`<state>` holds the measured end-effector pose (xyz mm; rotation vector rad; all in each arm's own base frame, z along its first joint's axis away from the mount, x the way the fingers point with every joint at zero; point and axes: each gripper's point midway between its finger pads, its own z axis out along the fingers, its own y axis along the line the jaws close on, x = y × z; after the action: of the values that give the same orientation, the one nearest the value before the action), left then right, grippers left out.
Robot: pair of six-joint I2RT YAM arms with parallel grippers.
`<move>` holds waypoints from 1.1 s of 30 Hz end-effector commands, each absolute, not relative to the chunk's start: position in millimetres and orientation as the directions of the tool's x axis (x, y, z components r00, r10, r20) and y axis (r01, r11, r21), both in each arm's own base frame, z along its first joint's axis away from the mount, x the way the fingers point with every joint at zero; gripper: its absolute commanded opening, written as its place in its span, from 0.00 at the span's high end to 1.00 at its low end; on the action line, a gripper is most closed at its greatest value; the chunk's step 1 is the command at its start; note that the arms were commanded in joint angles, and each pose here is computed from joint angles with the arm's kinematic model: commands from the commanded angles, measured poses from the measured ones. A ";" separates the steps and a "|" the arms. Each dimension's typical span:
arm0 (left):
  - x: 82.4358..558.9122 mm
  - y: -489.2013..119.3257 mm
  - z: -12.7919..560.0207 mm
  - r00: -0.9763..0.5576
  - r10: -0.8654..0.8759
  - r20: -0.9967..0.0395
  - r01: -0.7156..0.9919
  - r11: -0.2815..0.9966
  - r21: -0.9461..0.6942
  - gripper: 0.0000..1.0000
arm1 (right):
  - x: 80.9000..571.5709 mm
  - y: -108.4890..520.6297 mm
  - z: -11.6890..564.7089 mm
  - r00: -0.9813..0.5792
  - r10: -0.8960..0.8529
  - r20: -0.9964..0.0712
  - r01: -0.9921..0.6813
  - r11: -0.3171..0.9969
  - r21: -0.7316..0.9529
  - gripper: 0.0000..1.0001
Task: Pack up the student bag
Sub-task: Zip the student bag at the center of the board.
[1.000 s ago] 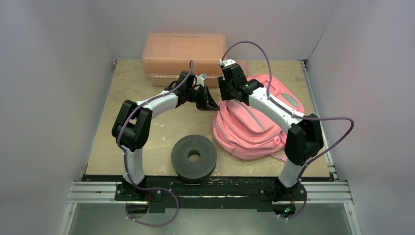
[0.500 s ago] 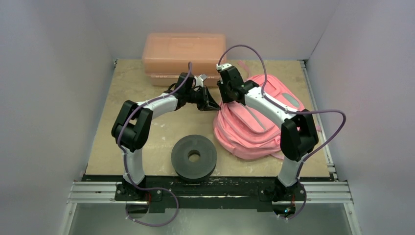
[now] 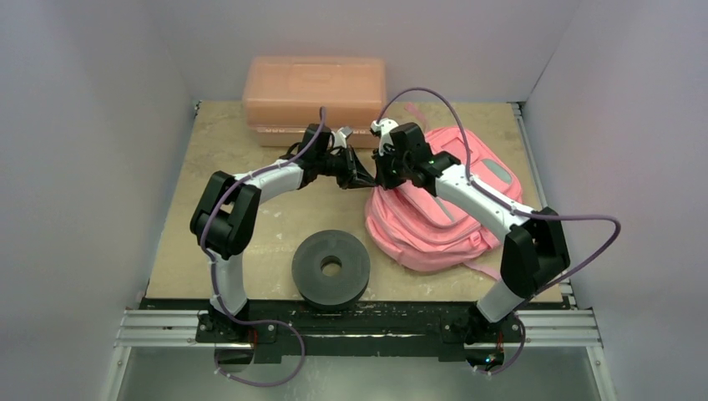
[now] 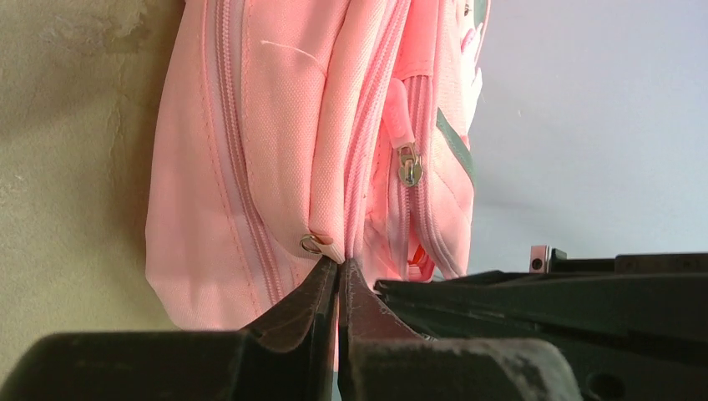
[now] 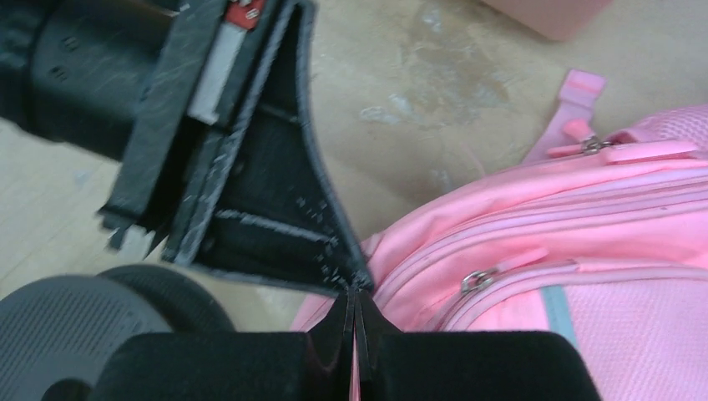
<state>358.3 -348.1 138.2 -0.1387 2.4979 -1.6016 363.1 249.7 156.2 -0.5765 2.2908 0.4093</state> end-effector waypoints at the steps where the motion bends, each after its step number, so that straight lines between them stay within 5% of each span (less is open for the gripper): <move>1: 360.6 -356.4 184.8 -0.969 -0.170 -0.180 0.117 0.325 -0.938 1.00 | 348.2 261.2 181.2 -0.564 -0.282 -0.776 -0.607 0.778 0.159 1.00; 4: 357.9 -355.3 185.4 -0.969 -0.168 -0.181 0.119 0.323 -0.939 1.00 | 361.2 242.8 189.4 -0.564 -0.239 -0.790 -0.506 0.857 0.102 0.97; 5: 356.8 -355.1 186.0 -0.969 -0.167 -0.181 0.120 0.319 -0.940 1.00 | 366.6 235.7 191.3 -0.587 -0.199 -0.785 -0.438 0.893 0.101 0.78; 8: 354.0 -355.2 189.1 -0.970 -0.167 -0.175 0.120 0.298 -0.947 1.00 | 383.7 217.1 197.8 -0.609 -0.186 -0.771 -0.318 0.948 0.022 0.58; 16: 346.1 -356.1 206.5 -0.967 -0.165 -0.196 0.147 0.267 -0.952 1.00 | 408.8 213.8 181.5 -0.652 -0.276 -0.706 -0.296 0.950 -0.099 0.42; 24: 336.8 -367.1 228.6 -0.969 -0.142 -0.203 0.174 0.193 -0.966 1.00 | 403.0 229.7 154.3 -0.679 -0.317 -0.663 -0.400 0.916 -0.028 0.44; 28: 336.1 -367.4 229.5 -0.969 -0.143 -0.201 0.172 0.193 -0.966 1.00 | 382.7 254.2 166.3 -0.658 -0.308 -0.687 -0.520 0.846 0.119 0.63; 33: 339.1 -365.3 226.8 -0.968 -0.158 -0.197 0.164 0.201 -0.966 1.00 | 352.6 256.3 183.2 -0.643 -0.314 -0.699 -0.591 0.784 0.191 0.76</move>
<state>345.5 -356.2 157.0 -0.1795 2.4399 -1.7120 390.6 231.2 155.2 -0.5379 2.3583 0.2896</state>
